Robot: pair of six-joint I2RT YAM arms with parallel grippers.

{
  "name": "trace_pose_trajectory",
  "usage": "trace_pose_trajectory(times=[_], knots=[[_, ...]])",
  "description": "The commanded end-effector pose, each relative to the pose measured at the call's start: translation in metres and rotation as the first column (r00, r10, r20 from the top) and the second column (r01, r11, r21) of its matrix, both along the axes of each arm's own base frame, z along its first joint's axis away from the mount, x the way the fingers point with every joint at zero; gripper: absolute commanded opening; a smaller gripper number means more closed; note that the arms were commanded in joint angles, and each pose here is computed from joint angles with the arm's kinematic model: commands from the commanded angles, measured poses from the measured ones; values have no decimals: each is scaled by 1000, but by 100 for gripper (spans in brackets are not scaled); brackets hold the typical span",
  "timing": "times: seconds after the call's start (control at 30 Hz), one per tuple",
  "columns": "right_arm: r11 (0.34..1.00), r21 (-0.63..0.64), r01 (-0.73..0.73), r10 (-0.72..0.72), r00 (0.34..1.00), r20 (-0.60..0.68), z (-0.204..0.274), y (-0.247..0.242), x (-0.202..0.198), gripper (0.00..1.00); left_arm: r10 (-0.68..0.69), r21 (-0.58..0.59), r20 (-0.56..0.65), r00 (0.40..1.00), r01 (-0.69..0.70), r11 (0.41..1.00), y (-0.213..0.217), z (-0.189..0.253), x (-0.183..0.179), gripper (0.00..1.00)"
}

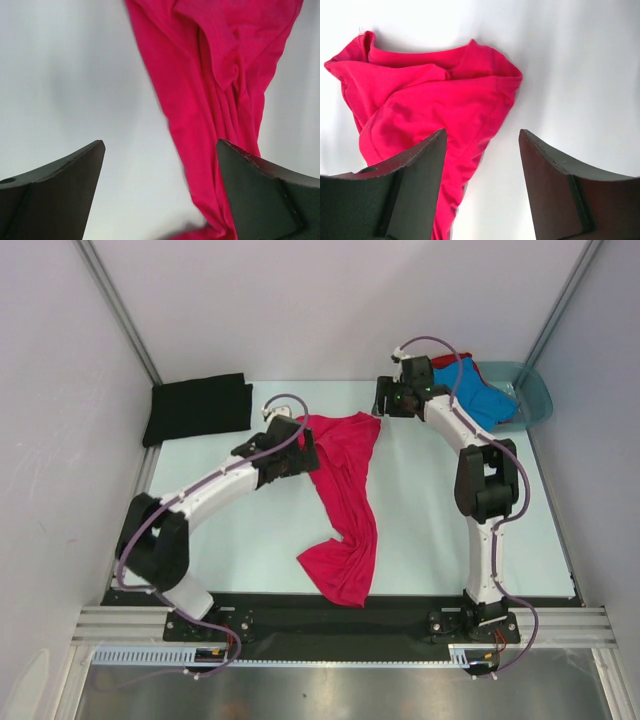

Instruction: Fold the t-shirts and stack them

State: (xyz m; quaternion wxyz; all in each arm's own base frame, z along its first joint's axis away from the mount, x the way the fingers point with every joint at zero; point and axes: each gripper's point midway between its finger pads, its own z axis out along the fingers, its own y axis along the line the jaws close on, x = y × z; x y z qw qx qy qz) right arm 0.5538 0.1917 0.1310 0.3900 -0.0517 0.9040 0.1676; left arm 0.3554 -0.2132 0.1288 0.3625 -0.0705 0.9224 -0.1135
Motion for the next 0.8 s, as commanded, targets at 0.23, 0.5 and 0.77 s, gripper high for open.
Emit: trace_pose_trajectory(times=[0.23, 0.5, 0.77], knots=[[950, 311, -15, 65, 987, -150, -41, -1, 0, 64, -89, -251, 47, 995, 98, 963, 1, -12, 122, 100], [912, 410, -23, 109, 976, -188, -59, 1, -1, 64, -99, -442, 55, 994, 113, 890, 20, -28, 169, 100], [902, 431, -5, 120, 963, -241, -81, 6, 4, 65, -103, -517, 26, 994, 102, 850, 30, -48, 199, 100]])
